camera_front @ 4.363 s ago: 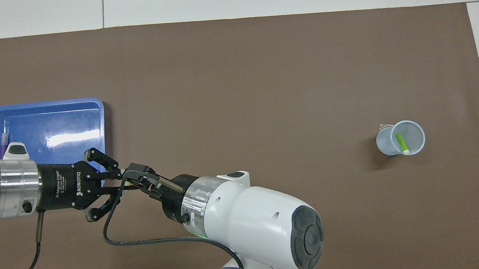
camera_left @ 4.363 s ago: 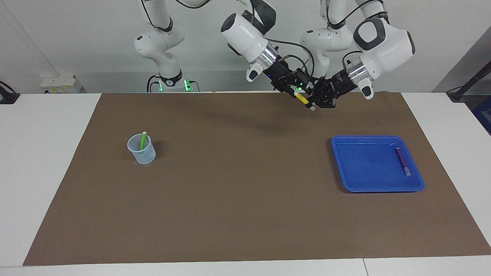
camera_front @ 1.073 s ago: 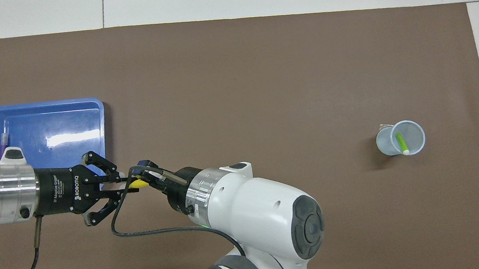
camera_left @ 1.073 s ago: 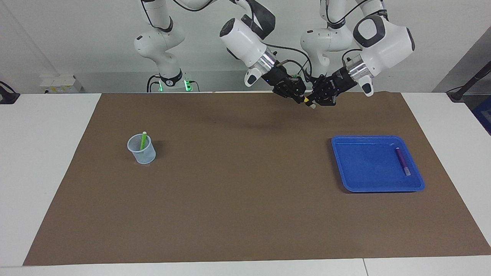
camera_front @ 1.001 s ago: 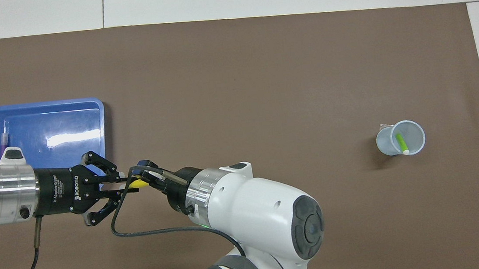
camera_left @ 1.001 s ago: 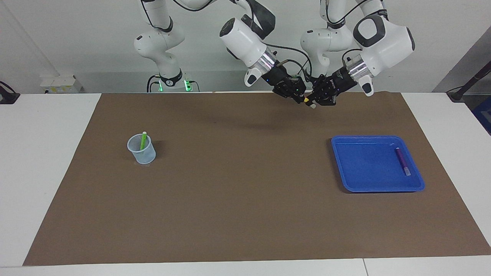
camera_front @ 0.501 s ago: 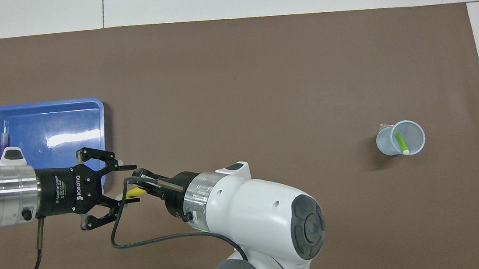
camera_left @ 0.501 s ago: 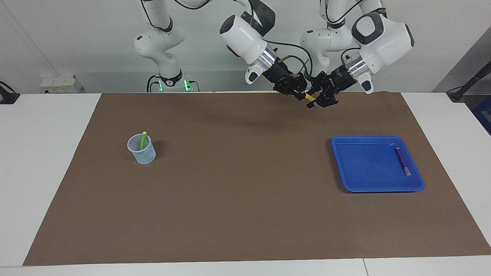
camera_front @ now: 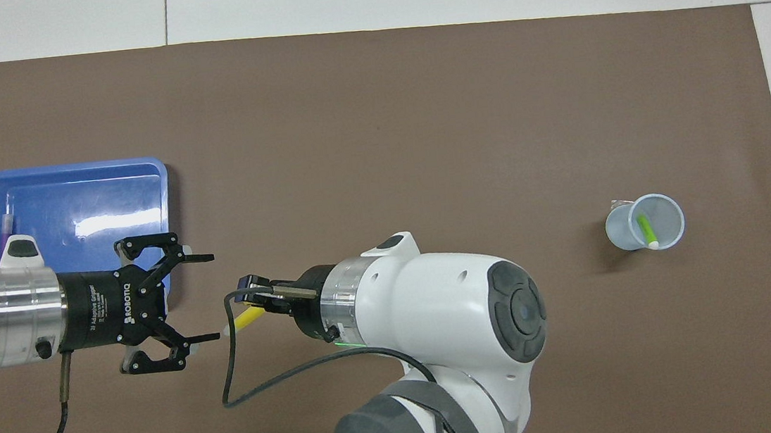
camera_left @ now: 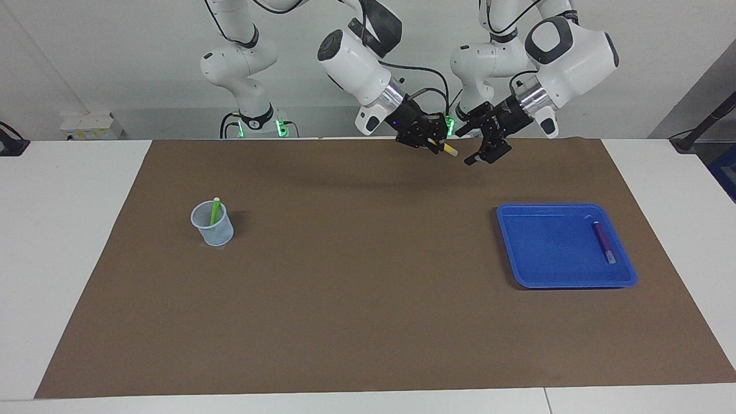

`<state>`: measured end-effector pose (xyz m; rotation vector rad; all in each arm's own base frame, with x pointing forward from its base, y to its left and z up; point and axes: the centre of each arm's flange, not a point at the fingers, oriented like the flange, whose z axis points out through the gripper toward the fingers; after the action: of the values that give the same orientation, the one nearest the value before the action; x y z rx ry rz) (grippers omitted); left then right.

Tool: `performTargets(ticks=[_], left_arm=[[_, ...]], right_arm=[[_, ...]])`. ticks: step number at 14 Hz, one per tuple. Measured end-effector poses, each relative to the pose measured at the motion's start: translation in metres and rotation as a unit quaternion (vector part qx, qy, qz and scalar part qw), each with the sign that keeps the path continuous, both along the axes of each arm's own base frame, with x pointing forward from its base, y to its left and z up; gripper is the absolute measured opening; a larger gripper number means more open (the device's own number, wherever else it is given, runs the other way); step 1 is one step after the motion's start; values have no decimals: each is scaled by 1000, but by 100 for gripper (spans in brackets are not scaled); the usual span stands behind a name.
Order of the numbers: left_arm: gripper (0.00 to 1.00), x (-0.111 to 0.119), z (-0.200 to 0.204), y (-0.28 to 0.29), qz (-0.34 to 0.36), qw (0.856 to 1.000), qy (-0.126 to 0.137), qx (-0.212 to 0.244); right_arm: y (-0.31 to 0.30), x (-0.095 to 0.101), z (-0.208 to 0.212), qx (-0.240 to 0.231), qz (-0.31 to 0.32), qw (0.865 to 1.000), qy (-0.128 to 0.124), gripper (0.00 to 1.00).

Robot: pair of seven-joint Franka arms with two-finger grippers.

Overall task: Transfer and insert pens with both arms
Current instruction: 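Open the left gripper while the right gripper pulls the yellow pen away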

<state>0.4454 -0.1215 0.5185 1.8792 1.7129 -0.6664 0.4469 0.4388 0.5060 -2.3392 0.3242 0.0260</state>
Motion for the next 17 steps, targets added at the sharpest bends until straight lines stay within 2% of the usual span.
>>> performTargets(ticks=[2,4,7,9,11,13,15,17], left_arm=[[100,-4,-5,1,-76,996,-39,34],[100,-11,-12,4,-180,978,-77,74],[100,-14,-18,24,-309,936,-131,103],[100,-12,-20,48,-385,899,-168,126],[100,-9,-19,75,-449,859,-199,147],[100,-6,-15,104,-495,824,-221,164],[100,-4,-11,128,-546,783,-232,185],[100,-2,-11,144,-576,757,-241,194]], right_arm=[[-16,7,-3,-15,57,998,-8,19],[-51,23,-5,-34,121,992,-17,19],[-111,45,-4,-85,196,976,-40,19],[-145,51,-5,-122,268,954,-64,19],[-185,60,-9,-159,340,923,-87,19],[-234,73,-9,-189,413,884,-109,19],[-280,85,1,-221,488,834,-133,19],[-304,92,21,-263,558,772,-156,19]])
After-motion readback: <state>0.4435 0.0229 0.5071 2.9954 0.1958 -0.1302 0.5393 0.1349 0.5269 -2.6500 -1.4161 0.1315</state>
